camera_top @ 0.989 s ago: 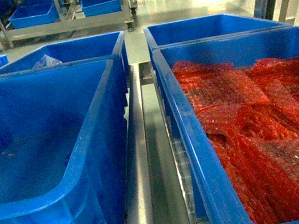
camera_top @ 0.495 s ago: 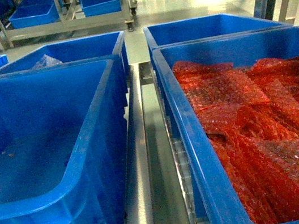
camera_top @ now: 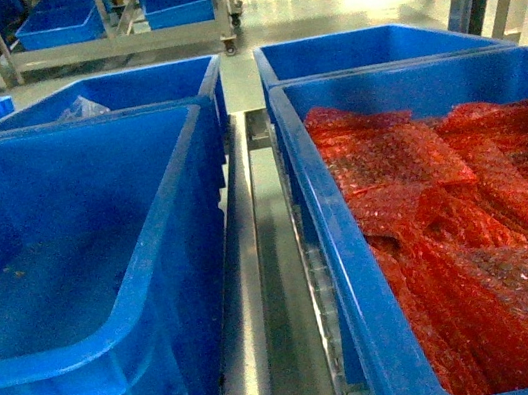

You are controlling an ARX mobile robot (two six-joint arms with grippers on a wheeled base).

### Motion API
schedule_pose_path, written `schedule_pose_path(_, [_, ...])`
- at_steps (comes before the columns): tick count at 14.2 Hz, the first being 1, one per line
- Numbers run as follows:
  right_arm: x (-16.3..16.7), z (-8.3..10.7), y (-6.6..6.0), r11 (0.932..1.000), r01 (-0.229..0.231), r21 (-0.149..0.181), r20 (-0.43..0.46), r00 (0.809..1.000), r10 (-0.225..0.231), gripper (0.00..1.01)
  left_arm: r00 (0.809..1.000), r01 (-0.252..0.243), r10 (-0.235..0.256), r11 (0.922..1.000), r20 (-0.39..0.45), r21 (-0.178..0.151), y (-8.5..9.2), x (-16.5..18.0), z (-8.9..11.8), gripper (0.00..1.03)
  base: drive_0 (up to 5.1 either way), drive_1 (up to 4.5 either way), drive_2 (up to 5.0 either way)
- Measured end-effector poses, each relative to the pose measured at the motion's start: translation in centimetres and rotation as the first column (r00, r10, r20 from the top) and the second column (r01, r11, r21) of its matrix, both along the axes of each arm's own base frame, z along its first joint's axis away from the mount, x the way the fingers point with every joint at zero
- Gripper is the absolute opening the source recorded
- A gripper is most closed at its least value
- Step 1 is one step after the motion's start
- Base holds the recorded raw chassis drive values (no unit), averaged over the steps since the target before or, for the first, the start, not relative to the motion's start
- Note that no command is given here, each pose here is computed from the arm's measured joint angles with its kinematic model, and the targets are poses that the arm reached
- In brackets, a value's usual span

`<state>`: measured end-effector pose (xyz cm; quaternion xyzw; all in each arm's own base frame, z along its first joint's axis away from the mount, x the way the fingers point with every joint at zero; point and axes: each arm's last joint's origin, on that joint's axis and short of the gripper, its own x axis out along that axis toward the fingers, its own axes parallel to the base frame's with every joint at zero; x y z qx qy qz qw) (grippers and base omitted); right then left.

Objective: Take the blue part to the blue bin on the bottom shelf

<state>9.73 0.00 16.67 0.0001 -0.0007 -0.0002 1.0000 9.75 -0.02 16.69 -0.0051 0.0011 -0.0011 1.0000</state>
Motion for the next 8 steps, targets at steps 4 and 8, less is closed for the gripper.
schedule_pose_path(4, [0.00, 0.00, 0.00, 1.0000, 0.000, 0.000, 0.000, 1.000, 0.000, 0.98, 1.000, 0.000, 0.000, 1.0000, 0.000, 0.000, 0.00, 0.00, 0.00, 0.98, 0.0, 0.00, 0.0])
schedule_pose_path(8, [0.00, 0.00, 0.00, 1.0000, 0.000, 0.000, 0.000, 1.000, 0.000, 0.98, 1.000, 0.000, 0.000, 1.0000, 0.000, 0.000, 0.00, 0.00, 0.00, 0.98, 0.0, 0.00, 0.0])
